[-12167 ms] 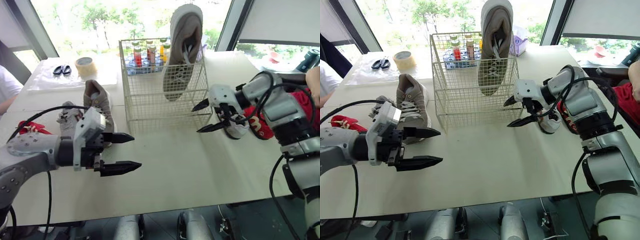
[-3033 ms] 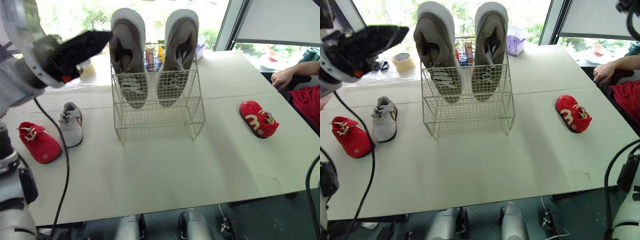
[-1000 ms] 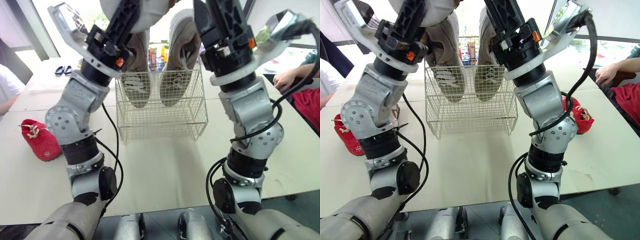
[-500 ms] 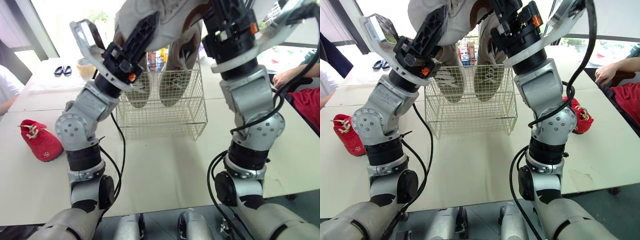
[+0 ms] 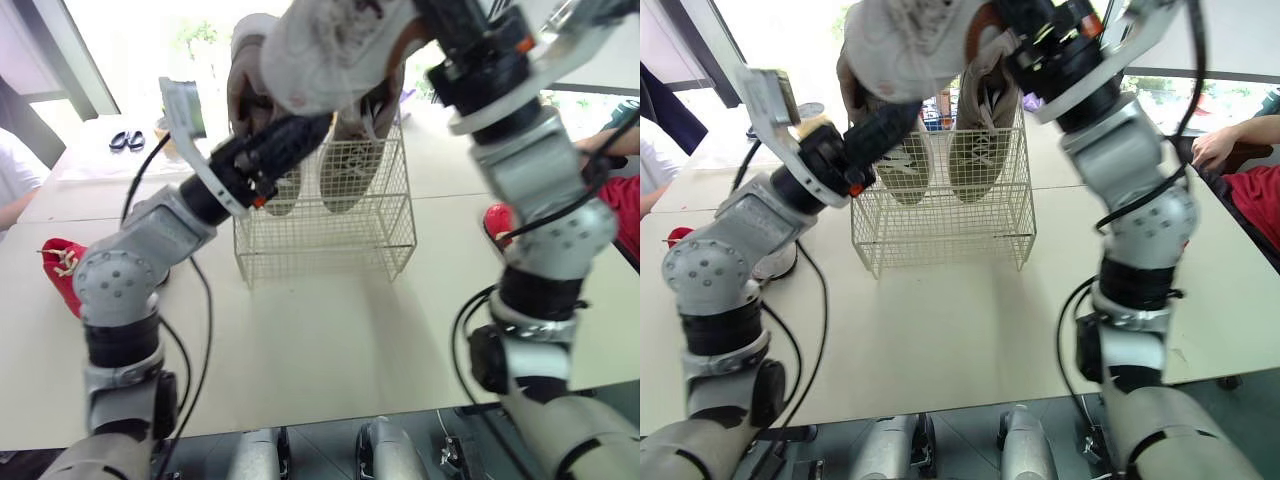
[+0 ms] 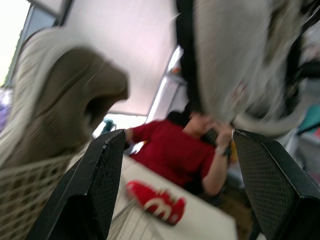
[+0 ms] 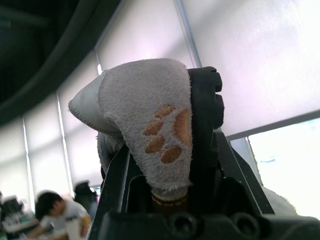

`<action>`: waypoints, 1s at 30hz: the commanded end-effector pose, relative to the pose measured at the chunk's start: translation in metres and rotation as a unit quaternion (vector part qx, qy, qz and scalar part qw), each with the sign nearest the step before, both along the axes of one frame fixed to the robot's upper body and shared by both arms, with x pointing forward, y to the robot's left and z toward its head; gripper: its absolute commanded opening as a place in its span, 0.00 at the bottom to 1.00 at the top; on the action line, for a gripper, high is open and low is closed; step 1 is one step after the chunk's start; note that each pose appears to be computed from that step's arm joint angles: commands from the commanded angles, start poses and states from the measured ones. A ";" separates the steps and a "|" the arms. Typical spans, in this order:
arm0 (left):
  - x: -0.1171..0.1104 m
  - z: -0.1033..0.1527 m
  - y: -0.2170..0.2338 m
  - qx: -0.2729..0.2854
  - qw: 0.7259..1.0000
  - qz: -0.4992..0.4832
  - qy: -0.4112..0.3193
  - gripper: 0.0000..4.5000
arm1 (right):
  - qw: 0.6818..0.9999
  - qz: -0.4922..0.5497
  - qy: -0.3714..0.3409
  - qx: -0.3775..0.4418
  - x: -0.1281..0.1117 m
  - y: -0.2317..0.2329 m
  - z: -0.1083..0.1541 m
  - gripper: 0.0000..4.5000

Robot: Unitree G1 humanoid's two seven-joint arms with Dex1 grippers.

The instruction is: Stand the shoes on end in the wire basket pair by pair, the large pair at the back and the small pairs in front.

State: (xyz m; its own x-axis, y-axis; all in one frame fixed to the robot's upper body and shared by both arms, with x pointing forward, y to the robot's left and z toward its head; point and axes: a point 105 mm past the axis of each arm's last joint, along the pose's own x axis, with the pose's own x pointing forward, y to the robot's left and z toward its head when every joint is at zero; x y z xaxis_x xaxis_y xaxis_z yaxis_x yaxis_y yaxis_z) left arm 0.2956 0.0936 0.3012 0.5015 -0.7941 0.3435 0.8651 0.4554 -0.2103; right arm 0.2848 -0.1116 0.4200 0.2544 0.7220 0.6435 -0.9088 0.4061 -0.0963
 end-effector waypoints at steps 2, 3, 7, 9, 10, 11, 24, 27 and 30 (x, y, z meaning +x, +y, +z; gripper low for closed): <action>-0.021 0.005 0.004 0.051 0.997 0.024 -0.045 0.80 | 0.988 -0.012 -0.057 -0.140 0.005 -0.014 -0.013 0.20; -0.023 0.002 0.006 0.066 0.996 0.036 -0.046 0.80 | 0.984 -0.013 -0.062 -0.169 0.010 -0.015 -0.018 0.20; -0.031 -0.022 0.012 0.103 0.992 0.064 -0.023 0.80 | 0.962 -0.035 -0.076 -0.258 0.041 -0.019 -0.042 0.20; -0.035 -0.038 0.012 0.107 0.992 0.063 0.001 0.80 | 0.953 -0.047 -0.083 -0.287 0.056 -0.018 -0.050 0.20; -0.036 -0.043 0.013 0.107 0.992 0.062 0.010 0.80 | 0.952 -0.047 -0.086 -0.291 0.061 -0.018 -0.050 0.20; -0.037 -0.046 0.014 0.104 0.992 0.063 0.017 0.80 | 0.949 -0.048 -0.090 -0.297 0.066 -0.017 -0.052 0.20; -0.037 -0.048 0.024 0.117 0.990 0.077 0.029 0.80 | 0.936 -0.010 -0.047 -0.348 0.099 -0.008 -0.102 0.20; -0.035 -0.047 0.025 0.116 0.990 0.079 0.031 0.81 | 0.937 -0.018 -0.033 -0.346 0.104 -0.011 -0.108 0.46; -0.033 -0.048 0.025 0.118 0.989 0.079 0.034 0.81 | 0.942 -0.031 -0.035 -0.333 0.105 -0.015 -0.104 0.76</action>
State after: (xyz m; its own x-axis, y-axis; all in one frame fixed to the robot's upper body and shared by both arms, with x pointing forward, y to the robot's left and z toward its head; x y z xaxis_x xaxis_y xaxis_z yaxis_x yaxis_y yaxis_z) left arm 0.2639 0.1168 0.2422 0.6422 -0.7619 0.0842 0.7630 0.6248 -0.1658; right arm 0.3932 -0.1241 0.2944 0.2793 0.9602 0.0007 -0.8981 0.2615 -0.3536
